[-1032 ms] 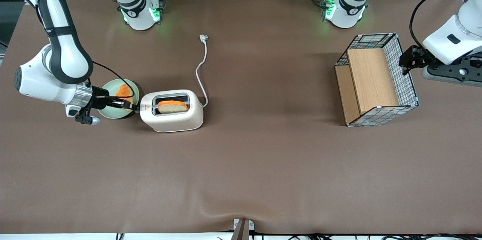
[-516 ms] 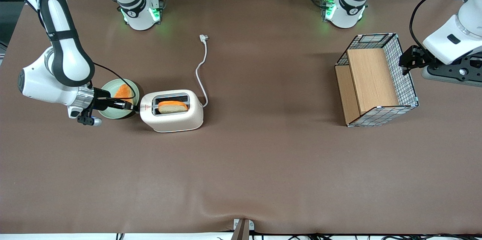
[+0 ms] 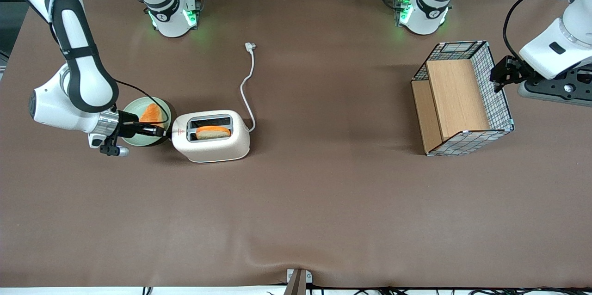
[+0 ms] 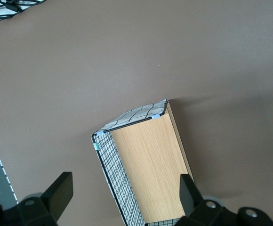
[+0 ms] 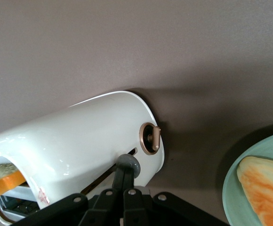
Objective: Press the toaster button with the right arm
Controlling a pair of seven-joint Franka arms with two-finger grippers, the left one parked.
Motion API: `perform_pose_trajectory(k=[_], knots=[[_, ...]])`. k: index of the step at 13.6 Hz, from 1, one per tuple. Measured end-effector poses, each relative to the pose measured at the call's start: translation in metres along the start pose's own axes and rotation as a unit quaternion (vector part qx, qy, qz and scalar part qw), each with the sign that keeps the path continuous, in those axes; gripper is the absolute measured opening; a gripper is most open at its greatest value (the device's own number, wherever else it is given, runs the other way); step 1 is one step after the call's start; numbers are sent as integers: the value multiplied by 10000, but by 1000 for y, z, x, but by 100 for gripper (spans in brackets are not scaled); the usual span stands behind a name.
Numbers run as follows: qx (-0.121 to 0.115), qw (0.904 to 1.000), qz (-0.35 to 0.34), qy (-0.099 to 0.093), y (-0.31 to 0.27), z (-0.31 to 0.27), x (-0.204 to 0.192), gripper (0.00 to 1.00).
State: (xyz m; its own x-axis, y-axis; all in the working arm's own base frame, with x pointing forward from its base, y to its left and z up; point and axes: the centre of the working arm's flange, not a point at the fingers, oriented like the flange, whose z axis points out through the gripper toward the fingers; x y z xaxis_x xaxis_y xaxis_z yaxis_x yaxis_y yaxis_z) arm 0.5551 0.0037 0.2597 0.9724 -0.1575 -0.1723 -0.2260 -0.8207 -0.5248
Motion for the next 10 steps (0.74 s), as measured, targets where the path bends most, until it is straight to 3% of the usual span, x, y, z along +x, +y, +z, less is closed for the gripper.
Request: perform_pose_trajectory(k=[10], knots=[[-49,9999,-65,-80,11,14,2,1]])
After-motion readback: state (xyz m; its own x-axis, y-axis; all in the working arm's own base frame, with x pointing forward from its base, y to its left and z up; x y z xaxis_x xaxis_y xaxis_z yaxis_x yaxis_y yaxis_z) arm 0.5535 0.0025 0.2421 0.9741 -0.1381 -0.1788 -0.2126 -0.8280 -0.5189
